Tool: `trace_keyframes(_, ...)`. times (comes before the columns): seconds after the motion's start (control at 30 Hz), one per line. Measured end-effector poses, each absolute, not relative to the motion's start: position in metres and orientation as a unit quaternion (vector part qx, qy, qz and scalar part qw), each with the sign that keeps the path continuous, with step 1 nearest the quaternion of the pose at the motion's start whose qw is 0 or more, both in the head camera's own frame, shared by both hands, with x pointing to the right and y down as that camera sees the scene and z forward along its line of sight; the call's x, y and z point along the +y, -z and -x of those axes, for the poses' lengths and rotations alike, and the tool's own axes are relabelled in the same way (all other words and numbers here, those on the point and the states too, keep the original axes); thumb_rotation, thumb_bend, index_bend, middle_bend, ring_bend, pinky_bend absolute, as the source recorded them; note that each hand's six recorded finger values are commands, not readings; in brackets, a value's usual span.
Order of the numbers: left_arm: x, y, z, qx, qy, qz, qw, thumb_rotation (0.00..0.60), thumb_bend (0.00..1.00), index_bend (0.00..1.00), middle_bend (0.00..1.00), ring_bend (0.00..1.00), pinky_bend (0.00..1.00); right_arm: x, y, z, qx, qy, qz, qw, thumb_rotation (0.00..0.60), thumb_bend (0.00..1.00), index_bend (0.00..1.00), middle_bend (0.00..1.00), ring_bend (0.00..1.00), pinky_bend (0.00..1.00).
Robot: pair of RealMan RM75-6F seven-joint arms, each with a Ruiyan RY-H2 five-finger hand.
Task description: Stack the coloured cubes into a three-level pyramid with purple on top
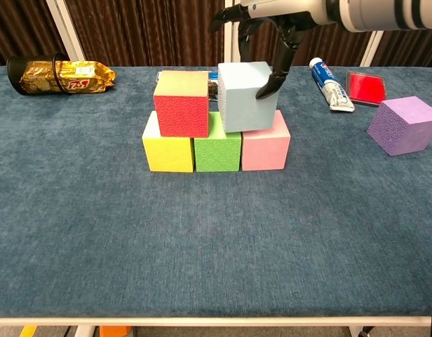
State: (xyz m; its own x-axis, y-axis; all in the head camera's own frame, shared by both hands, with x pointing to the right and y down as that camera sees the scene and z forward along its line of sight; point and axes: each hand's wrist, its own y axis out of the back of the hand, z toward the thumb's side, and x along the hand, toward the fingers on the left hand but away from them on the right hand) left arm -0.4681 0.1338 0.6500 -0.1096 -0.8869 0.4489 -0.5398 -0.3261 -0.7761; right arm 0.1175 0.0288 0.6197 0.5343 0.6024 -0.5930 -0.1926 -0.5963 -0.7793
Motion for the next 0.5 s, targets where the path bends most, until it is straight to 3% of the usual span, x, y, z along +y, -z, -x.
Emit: trace_keyframes(0.5, 0.136, -0.651, 0.473, 0.551, 0.502, 0.645, 0.169, 0.600, 0.23, 0.09, 0.09, 0.00, 0.09, 0.030, -0.629, -0.106, -0.136, -0.472, 0.759, 0.427, 0.600, 0.12, 0.00, 0.52, 0.08, 0.00)
